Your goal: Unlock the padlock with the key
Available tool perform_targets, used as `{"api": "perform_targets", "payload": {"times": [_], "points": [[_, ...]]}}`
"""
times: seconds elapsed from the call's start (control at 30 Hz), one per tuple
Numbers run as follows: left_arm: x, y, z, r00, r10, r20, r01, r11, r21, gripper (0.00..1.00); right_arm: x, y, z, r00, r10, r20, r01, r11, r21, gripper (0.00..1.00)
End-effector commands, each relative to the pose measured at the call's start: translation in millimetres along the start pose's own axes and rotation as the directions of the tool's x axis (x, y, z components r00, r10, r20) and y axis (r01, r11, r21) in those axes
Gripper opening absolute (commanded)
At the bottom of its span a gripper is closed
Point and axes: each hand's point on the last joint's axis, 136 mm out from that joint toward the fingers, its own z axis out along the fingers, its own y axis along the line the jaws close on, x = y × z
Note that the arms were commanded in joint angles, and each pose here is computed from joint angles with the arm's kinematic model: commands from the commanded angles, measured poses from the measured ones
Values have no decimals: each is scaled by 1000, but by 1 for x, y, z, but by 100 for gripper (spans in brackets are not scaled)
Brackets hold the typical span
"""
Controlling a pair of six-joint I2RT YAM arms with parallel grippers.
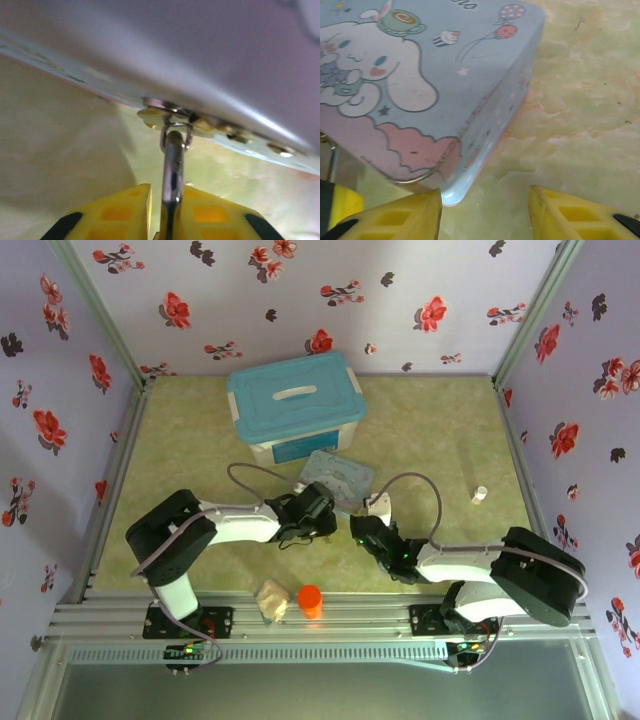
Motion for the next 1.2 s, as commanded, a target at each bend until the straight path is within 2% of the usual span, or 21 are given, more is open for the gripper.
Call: {"api": "perform_targets", "payload": {"times": [0.0,0.27,0.43,0.6,0.73,0.83,1.03,1.17], "points": [[19,60,0,991,102,-84,-120,959,-258,20,-12,-5,3,999,30,36,-32,998,61,47],[21,58,1,989,126,-81,-145,948,-285,24,-12,-5,4,1000,14,28,-16,998,65,46],[21,56,-16,977,201,-69,-213,905,-369,25,-12,-4,4,1000,21,22,-22,998,62,45],[28,57,-21,979,191,-67,-203,909,-365,26,-9,-3,6,1000,21,13,-21,998,59,45],[24,53,-23,975,215,-54,-220,904,-367,20,-8,-2,7,1000,27,12,-28,998,56,44],[16,50,-30,961,271,-47,-266,869,-417,20,-7,-1,7,999,32,9,-32,998,51,43],[14,51,-37,923,375,-80,-357,762,-540,21,-5,-5,6,999,46,14,-47,997,56,42],[24,42,-28,926,366,-93,-360,779,-513,24,-2,-6,7,999,48,13,-49,997,59,42]]}}
